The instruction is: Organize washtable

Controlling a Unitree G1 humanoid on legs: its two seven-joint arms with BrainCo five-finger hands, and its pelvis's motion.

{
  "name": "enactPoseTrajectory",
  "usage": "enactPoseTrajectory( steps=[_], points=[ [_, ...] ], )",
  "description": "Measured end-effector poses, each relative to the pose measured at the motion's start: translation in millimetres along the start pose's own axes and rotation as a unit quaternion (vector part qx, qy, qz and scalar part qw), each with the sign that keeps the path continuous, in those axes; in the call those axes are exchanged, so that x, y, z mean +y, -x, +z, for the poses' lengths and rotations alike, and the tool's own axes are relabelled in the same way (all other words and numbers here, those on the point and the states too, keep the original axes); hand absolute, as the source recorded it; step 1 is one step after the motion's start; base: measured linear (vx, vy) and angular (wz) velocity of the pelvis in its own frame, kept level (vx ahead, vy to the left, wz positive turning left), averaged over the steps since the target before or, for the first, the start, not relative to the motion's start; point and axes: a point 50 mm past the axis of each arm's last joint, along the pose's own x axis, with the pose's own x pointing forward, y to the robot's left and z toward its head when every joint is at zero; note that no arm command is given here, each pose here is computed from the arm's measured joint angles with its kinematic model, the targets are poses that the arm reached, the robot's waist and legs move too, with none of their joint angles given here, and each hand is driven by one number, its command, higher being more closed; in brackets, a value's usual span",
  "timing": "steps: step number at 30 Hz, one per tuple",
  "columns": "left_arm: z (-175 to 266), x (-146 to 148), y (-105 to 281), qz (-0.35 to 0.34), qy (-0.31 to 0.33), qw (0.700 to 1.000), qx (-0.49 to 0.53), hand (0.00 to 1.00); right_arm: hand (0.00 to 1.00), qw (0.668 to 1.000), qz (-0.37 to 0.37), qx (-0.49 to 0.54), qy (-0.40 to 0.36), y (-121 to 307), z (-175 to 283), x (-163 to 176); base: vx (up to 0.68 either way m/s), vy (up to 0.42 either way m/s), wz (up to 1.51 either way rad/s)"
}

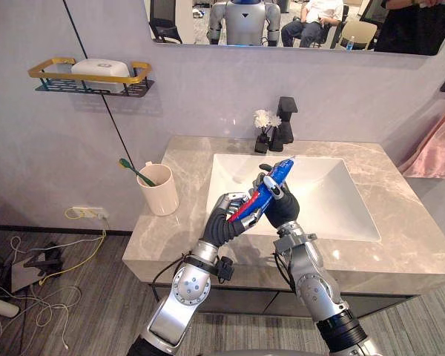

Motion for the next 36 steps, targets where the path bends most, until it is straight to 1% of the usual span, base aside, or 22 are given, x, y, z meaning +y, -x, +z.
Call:
enactPoseTrajectory(
  steps=[4,5,13,16,17,21,22,26,29,30,31,33,34,36],
  points=[
    [-1,2,0,0.005,-0.002,1.000,0.002,1.00,1.00,1.000,0.000,0.000,-0.004,-1,-1,1,0.00,0.000,0.00],
    [-1,4,0,0.007,-0.002,1.000,0.002,0.00,1.00,1.000,0.000,0.001,-0.003,-1,-1,1,0.00,0.000,0.00],
    [-5,8,4,0.027,0.004,1.000,0.015,0.00,1.00,1.000,-0.011,-0.005,0.007,-1,4,-3,0.00,0.000,0.00],
    [5,27,6,0.071,-0.006,0.997,-0.007,0.00,1.00,0.999,-0.028,-0.033,0.025,0,19,-11,0.00,0.000,0.00],
    [11,38,9,0.095,-0.014,0.995,-0.021,0.00,1.00,0.998,-0.030,-0.048,0.032,0,28,-12,0.00,0.000,0.00],
    [29,65,21,0.162,-0.046,0.984,-0.054,0.00,1.00,0.993,-0.020,-0.105,0.051,2,57,-8,0.00,0.000,0.00],
    [34,76,26,0.190,-0.059,0.978,-0.065,0.00,1.00,0.991,-0.018,-0.122,0.058,3,65,-7,0.00,0.000,0.00],
    [45,101,43,0.261,-0.102,0.957,-0.078,0.00,1.00,0.986,-0.024,-0.150,0.069,6,78,-9,0.00,0.000,0.00],
    [48,122,66,0.344,-0.124,0.928,-0.064,0.00,1.00,0.982,-0.038,-0.162,0.086,13,84,-13,-0.01,-0.001,0.02],
    [46,130,75,0.375,-0.123,0.917,-0.054,0.00,1.00,0.980,-0.046,-0.167,0.094,18,87,-15,0.00,0.000,0.00],
    [45,134,81,0.390,-0.123,0.911,-0.048,0.00,1.00,0.980,-0.050,-0.169,0.096,21,88,-16,0.00,-0.008,0.03],
    [36,149,102,0.446,-0.115,0.888,-0.018,0.00,1.00,0.976,-0.067,-0.178,0.106,26,93,-22,0.00,-0.012,0.08],
    [32,152,107,0.456,-0.111,0.883,-0.007,0.00,1.00,0.975,-0.070,-0.180,0.108,27,95,-23,0.00,-0.011,0.13],
    [12,162,124,0.491,-0.081,0.867,0.038,0.00,1.00,0.971,-0.082,-0.192,0.116,30,100,-26,-0.01,-0.011,0.10]
  ],
)
